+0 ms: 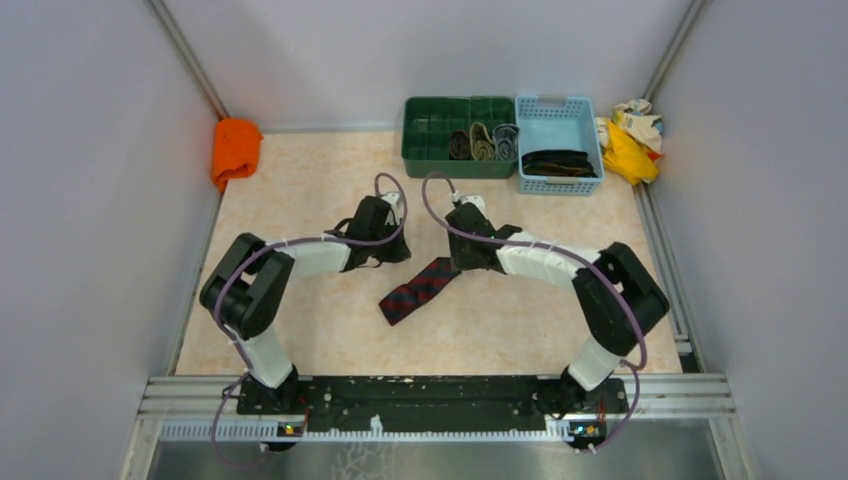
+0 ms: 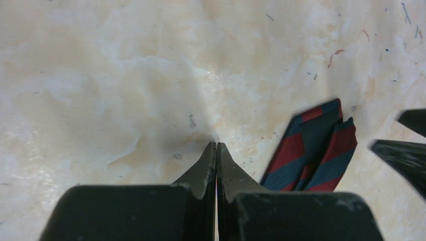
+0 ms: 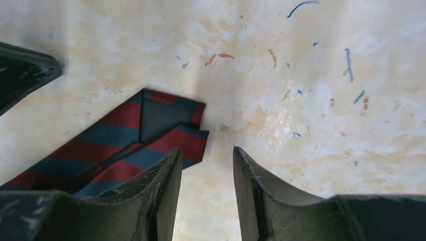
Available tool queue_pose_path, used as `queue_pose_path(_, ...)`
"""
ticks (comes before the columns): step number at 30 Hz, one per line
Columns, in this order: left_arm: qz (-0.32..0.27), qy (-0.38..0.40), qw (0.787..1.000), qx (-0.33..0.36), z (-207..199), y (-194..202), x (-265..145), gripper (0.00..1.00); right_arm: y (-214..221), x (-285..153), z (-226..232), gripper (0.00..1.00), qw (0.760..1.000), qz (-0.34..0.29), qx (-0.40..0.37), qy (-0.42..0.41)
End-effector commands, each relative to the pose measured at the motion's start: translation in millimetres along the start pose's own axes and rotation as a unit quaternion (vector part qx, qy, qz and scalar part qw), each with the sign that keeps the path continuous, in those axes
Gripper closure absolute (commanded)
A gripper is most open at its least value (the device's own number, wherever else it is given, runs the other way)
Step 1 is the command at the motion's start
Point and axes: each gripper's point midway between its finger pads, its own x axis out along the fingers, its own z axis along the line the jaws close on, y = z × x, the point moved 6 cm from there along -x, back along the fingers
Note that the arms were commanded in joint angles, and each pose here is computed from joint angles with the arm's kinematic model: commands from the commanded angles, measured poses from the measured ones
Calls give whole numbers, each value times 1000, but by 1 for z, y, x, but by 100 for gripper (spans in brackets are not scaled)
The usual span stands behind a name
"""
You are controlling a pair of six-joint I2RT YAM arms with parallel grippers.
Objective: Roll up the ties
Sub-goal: Roll the tie at the center of the board.
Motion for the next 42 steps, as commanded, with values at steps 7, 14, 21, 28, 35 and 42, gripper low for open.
queue_pose_path(7,40,-36,998,-21,19,23,-16,100,21,-53,13,100,993,-10,6,-122)
queue_pose_path(14,68,-29,997,-37,19,42,-21,100,62,-47,56,100,980,45,-32,-192)
queue_pose_path(21,79,-22,996,-42,22,56,-23,100,67,-25,77,100,974,64,-26,-216)
queue_pose_path(28,86,-8,995,-47,20,62,-22,100,57,-8,89,100,975,58,-36,-212)
queue_pose_path(35,81,-31,995,-47,25,60,-22,100,51,-10,91,100,975,54,-39,-211)
queue_pose_path(42,10,-169,981,-97,54,22,-35,100,42,-36,68,100,986,3,-76,-149)
